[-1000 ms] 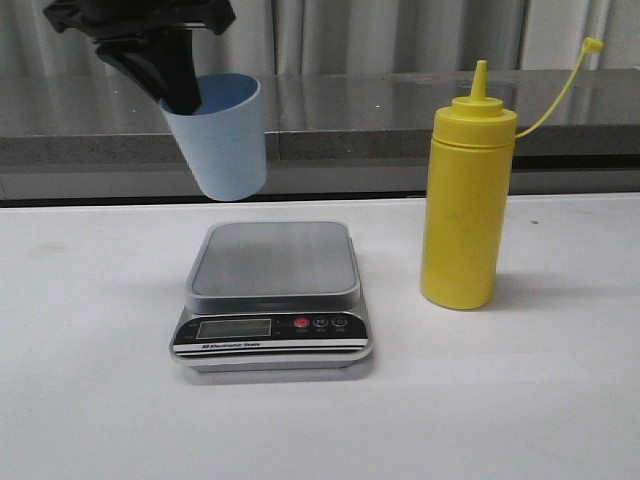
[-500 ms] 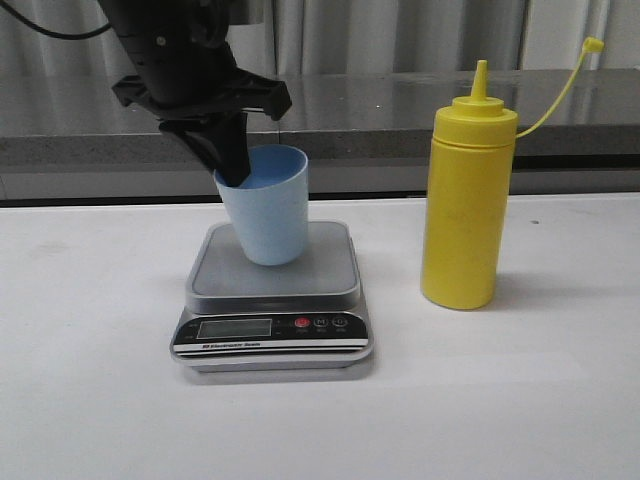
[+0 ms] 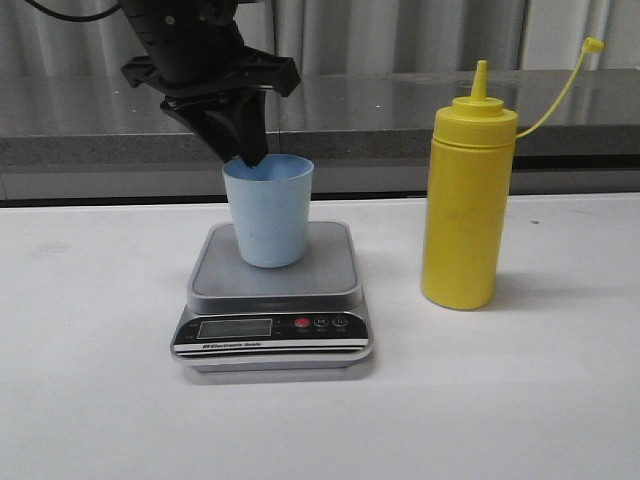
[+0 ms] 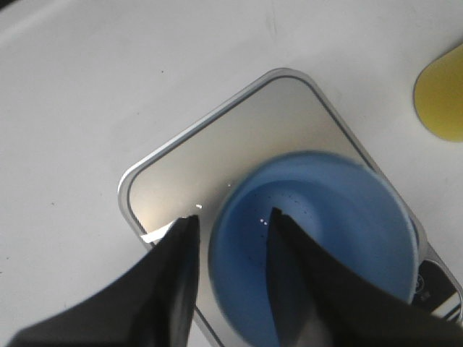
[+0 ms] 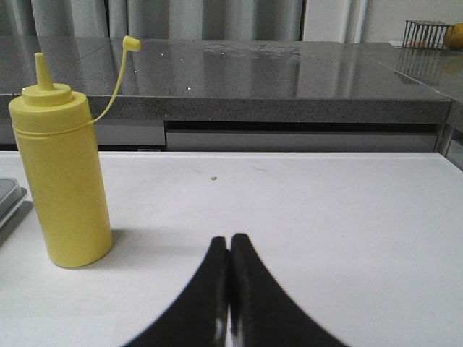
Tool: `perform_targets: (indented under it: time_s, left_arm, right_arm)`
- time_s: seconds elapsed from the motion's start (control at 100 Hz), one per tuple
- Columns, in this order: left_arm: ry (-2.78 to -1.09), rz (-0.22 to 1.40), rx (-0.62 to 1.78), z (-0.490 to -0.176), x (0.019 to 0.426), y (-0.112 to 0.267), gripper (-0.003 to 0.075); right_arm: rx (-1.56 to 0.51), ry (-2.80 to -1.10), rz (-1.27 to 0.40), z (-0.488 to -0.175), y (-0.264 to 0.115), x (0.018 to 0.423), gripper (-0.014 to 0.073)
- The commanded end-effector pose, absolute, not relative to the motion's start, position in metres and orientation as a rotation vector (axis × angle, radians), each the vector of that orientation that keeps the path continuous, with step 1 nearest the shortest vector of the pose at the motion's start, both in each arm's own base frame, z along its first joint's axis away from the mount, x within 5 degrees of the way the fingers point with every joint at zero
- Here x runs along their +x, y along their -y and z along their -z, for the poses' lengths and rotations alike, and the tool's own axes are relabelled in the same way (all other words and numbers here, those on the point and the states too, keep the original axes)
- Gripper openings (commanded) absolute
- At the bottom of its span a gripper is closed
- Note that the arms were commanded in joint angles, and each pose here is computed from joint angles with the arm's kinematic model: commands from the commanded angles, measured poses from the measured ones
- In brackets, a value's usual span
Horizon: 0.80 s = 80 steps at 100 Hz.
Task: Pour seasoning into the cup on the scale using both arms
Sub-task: 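Open the left gripper and raise it away from the cup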
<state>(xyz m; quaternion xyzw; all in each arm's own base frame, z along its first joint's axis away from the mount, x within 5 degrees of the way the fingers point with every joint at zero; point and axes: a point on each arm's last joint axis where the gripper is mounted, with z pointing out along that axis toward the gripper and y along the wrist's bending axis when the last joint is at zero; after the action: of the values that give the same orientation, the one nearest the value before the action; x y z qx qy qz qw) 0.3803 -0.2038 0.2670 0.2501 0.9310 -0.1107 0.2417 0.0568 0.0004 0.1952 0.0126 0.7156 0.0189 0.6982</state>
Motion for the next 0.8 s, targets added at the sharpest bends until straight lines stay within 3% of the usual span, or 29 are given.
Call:
perform_targets:
  time_s: [0.0, 0.19, 0.49, 0.79]
  left_arm:
    - [-2.419, 0.347, 0.661, -0.313, 0.372, 0.204, 0.0241]
    - [-2.401, 0.339, 0.651, -0.331, 0.365, 0.198, 0.0228]
    - [-2.344, 0.231, 0.599, -0.361, 0.348, 0.179, 0.0064]
    - [-2.318, 0.152, 0.558, -0.376, 0.325, 0.145, 0.0049]
  right_arm:
    - [0.016, -1.500, -0.029, -0.204, 0.000, 0.056, -0.0067]
    - [0.016, -1.500, -0.029, -0.204, 0.000, 0.056, -0.0067]
    - [0.016, -1.500, -0.029, -0.204, 0.000, 0.056, -0.0067]
    - [0.016, -1.500, -0.029, -0.204, 0.000, 0.056, -0.0067]
